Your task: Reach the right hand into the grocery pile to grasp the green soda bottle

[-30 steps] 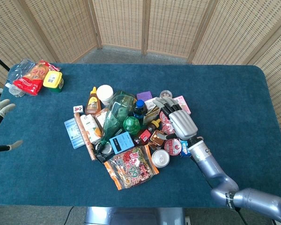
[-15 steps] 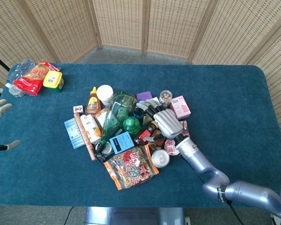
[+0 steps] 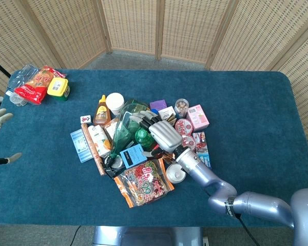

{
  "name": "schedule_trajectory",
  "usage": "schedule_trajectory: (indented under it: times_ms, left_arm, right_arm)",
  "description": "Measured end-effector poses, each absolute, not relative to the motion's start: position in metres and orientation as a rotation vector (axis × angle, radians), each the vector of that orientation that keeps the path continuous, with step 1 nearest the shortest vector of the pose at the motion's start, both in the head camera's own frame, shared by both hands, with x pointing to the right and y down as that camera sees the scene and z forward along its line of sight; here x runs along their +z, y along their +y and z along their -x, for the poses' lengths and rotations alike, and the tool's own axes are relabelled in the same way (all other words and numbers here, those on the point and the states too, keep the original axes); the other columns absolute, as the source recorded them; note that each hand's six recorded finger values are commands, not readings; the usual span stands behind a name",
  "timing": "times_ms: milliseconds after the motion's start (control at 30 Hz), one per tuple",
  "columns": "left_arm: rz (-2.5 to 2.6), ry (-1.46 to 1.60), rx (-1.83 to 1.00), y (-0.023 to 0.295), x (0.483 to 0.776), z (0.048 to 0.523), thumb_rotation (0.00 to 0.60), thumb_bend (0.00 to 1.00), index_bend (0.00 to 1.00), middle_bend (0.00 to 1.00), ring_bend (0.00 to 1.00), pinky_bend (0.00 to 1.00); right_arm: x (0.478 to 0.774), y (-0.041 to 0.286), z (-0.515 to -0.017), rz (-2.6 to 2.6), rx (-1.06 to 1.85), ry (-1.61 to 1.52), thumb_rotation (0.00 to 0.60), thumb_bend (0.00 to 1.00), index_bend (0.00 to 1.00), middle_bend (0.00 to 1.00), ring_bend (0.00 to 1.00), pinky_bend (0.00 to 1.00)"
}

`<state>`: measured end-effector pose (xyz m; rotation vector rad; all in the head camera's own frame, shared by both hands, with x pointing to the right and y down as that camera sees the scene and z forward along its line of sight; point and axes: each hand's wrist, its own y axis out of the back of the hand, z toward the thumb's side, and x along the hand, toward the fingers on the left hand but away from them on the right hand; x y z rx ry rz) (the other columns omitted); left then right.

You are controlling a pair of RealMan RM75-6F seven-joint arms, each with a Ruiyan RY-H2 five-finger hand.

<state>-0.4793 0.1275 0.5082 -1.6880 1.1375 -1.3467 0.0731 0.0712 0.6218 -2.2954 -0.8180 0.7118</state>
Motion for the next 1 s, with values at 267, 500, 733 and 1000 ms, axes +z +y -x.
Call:
schedule_trajectory:
  times_ms: [267,500,733,1000]
  left_arm:
    - [1.685,1.153,-1.351,0.127,0.508,0.483,0.600,0.00,0.12,0.00,0.00,0.00]
    - [1.686,1.162,-1.349,0.126,0.508,0.485,0.600,0.00,0.12,0.00,0.00,0.00]
    - [1.687,1.166,-1.344,0.126,0.507,0.485,0.600,0.00,0.12,0.00,0.00,0.00]
    - [1.696,1.163,-1.335,0.127,0.507,0.483,0.600,0.00,0.12,0.00,0.00,0.00]
  right_arm:
    - [0.637,0.064,-0.066,2.323,0.735,-0.839,0.600,0.00,0.02,0.03,0.00,0.00]
    - [0.642,0.063,-0.066,2.325,0.704,-0.904,0.600,0.00,0.50,0.67,0.41,0.48]
    - [0.643,0.066,-0.066,2.320,0.677,-0.922,0.600,0.00,0.65,0.87,0.61,0.61]
    - [0.626,0.064,-0.066,2.308,0.626,-0.950,0.600,0.00,0.66,0.88,0.62,0.62]
